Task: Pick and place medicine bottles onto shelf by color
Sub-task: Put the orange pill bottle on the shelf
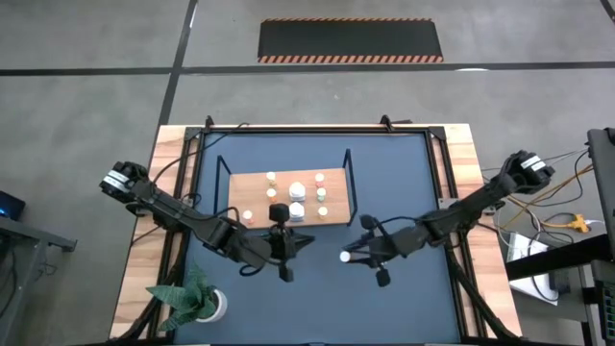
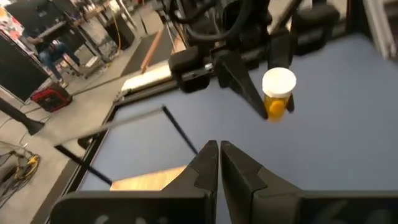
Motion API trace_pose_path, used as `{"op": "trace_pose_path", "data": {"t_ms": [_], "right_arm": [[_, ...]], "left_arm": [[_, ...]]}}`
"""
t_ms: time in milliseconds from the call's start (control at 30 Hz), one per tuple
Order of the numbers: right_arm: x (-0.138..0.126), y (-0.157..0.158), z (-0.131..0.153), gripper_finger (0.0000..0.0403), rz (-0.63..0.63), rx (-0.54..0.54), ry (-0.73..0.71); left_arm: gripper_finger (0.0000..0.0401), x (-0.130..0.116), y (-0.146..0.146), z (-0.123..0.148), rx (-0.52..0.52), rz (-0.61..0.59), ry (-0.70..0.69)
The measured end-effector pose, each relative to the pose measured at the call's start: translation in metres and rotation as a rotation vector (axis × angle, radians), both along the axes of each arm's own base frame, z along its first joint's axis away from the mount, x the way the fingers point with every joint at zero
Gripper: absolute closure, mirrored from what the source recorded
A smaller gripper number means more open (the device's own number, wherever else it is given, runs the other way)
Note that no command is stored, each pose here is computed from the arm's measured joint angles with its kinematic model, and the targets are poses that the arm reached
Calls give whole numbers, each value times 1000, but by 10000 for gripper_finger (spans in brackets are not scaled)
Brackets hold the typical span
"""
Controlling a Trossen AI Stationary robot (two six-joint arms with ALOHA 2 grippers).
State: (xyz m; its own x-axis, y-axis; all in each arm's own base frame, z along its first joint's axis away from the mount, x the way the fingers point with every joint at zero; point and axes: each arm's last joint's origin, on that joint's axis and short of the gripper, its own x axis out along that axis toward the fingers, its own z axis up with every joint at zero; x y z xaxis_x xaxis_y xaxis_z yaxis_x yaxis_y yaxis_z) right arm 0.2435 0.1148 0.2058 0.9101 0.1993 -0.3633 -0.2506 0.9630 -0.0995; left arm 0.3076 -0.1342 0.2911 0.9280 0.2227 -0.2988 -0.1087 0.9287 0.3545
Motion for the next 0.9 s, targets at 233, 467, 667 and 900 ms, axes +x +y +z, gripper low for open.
{"op": "trace_pose_path", "data": {"t_ms": [233,467,667,900], "right_arm": [[13,-3,14,308,12,-43,-315],[29,-5,-1,307,-25,-43,-313],[40,-8,-8,307,-54,-32,-285],[41,-11,-9,307,-66,-26,-275]], "left_arm": [[400,3,-3,10,-79,-12,-107],[333,4,-5,18,-114,-41,-158],[242,13,-7,4,-130,-52,-182],[201,22,-7,-11,-111,-38,-144]]}}
